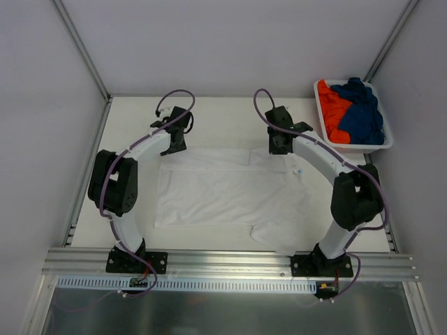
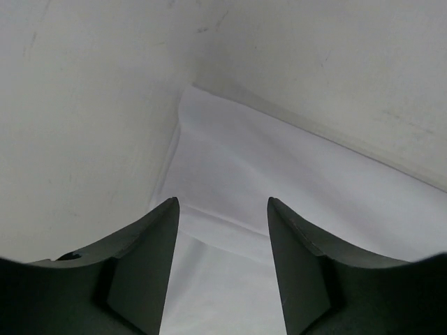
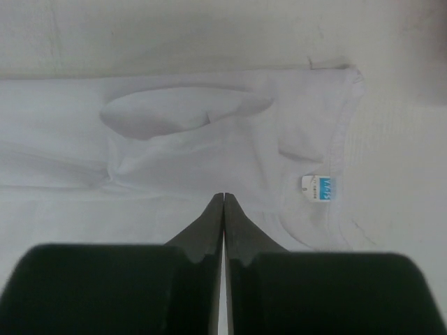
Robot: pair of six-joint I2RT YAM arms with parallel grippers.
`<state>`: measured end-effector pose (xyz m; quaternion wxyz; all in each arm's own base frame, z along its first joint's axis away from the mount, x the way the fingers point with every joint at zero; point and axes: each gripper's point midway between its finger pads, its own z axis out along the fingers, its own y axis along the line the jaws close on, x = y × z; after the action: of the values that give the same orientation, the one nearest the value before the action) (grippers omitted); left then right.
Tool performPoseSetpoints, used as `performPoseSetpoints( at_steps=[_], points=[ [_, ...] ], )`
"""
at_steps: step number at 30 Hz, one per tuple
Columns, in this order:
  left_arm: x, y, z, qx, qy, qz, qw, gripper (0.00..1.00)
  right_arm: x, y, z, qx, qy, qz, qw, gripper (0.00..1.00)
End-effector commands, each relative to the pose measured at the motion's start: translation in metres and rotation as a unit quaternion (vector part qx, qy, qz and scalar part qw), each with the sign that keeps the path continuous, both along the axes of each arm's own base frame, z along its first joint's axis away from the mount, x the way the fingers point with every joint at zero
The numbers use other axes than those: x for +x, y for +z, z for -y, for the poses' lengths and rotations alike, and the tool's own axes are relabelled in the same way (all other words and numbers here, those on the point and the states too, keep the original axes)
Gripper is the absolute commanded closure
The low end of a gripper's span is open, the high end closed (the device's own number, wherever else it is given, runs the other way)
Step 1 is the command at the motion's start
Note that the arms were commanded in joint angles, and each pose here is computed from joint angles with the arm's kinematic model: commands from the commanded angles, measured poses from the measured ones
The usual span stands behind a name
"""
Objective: Fold and stack the t-shirts
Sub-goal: Fold the tshirt
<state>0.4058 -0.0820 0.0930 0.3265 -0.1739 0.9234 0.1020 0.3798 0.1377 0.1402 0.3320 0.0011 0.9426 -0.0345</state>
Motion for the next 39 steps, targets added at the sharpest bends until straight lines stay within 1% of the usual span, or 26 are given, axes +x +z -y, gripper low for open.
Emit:
performPoseSetpoints(
  at_steps=[1,2,3,4,6,8,9,10,11,13,14,15,16,17,21,23,25,26,28,29,31,33,39],
  points=[
    [0.003,-0.018,0.011,-0.005,-0.017,-0.025,1.000,0.54,0.006,-0.035,-0.017,0.013,0.016,-0.047,0.999,1.00],
    [0.005,-0.019,0.012,-0.005,-0.017,-0.026,0.999,0.61,0.009,-0.037,-0.022,0.019,0.020,-0.051,0.998,1.00],
    [0.005,-0.024,0.013,-0.005,-0.019,-0.033,0.999,0.78,0.009,-0.042,-0.024,0.023,0.021,-0.059,0.998,1.00],
    [0.003,-0.026,0.013,-0.005,-0.020,-0.036,0.999,0.87,0.009,-0.049,-0.027,0.026,0.020,-0.067,0.997,0.99],
    [-0.005,-0.030,0.014,-0.016,-0.016,-0.042,0.999,1.00,-0.002,-0.057,-0.032,0.041,0.024,-0.085,0.995,1.00],
    [-0.020,-0.034,0.012,-0.007,-0.015,-0.049,0.999,1.00,-0.011,-0.049,-0.033,0.050,0.020,-0.071,0.996,0.99],
    [-0.024,-0.025,0.012,-0.004,-0.015,-0.037,0.999,0.96,-0.027,-0.057,-0.031,0.042,0.023,-0.078,0.996,0.99],
    [-0.027,-0.021,0.010,0.005,-0.011,-0.029,1.000,0.85,-0.033,-0.054,-0.032,0.042,0.025,-0.070,0.996,1.00],
    [-0.037,-0.022,0.014,0.011,-0.020,-0.031,0.999,0.82,-0.040,-0.038,-0.033,0.043,0.029,-0.047,0.998,0.99],
    [-0.045,-0.005,0.019,0.012,-0.024,-0.004,1.000,0.71,-0.061,-0.040,-0.030,0.043,0.027,-0.047,0.998,0.98],
    [-0.055,-0.006,0.026,0.015,-0.037,-0.005,0.999,0.51,-0.070,-0.028,-0.035,0.049,0.039,-0.029,0.998,0.96],
    [-0.061,0.003,0.030,0.009,-0.040,0.007,0.999,0.44,-0.077,-0.027,-0.037,0.051,0.041,-0.027,0.998,0.95],
    [-0.067,0.004,0.032,0.007,-0.043,0.008,0.999,0.40,-0.087,-0.033,-0.035,0.043,0.043,-0.036,0.997,0.94],
    [-0.078,0.001,0.032,0.000,-0.047,0.002,0.999,0.33,-0.095,-0.029,-0.037,0.039,0.047,-0.028,0.998,0.93],
    [-0.109,-0.012,0.041,-0.013,-0.052,-0.017,0.998,0.34,-0.116,-0.044,-0.031,0.028,0.031,-0.038,0.998,0.93],
    [-0.119,-0.023,0.038,-0.006,-0.049,-0.029,0.998,0.35,-0.125,-0.059,-0.028,0.025,0.027,-0.053,0.998,0.93],
    [-0.122,-0.030,0.037,0.001,-0.045,-0.038,0.998,0.36,-0.129,-0.076,-0.030,0.025,0.021,-0.068,0.997,0.94],
    [-0.122,-0.038,0.036,0.010,-0.045,-0.048,0.998,0.37,-0.128,-0.080,-0.031,0.024,0.021,-0.074,0.997,0.94],
    [-0.114,-0.039,0.039,0.016,-0.044,-0.048,0.998,0.39,-0.126,-0.093,-0.035,0.017,0.019,-0.090,0.996,0.95],
    [-0.113,-0.047,0.039,0.026,-0.045,-0.060,0.997,0.39,-0.120,-0.091,-0.040,0.019,0.019,-0.088,0.996,0.96],
    [-0.103,-0.045,0.045,0.029,-0.049,-0.057,0.997,0.41,-0.116,-0.100,-0.045,0.009,0.021,-0.101,0.995,0.96],
    [-0.099,-0.051,0.046,0.039,-0.051,-0.065,0.996,0.42,-0.106,-0.097,-0.052,0.009,0.024,-0.098,0.995,0.97],
    [-0.085,-0.061,0.051,0.056,-0.055,-0.077,0.994,0.43,-0.086,-0.106,-0.062,-0.002,0.022,-0.107,0.994,0.98]
  ],
)
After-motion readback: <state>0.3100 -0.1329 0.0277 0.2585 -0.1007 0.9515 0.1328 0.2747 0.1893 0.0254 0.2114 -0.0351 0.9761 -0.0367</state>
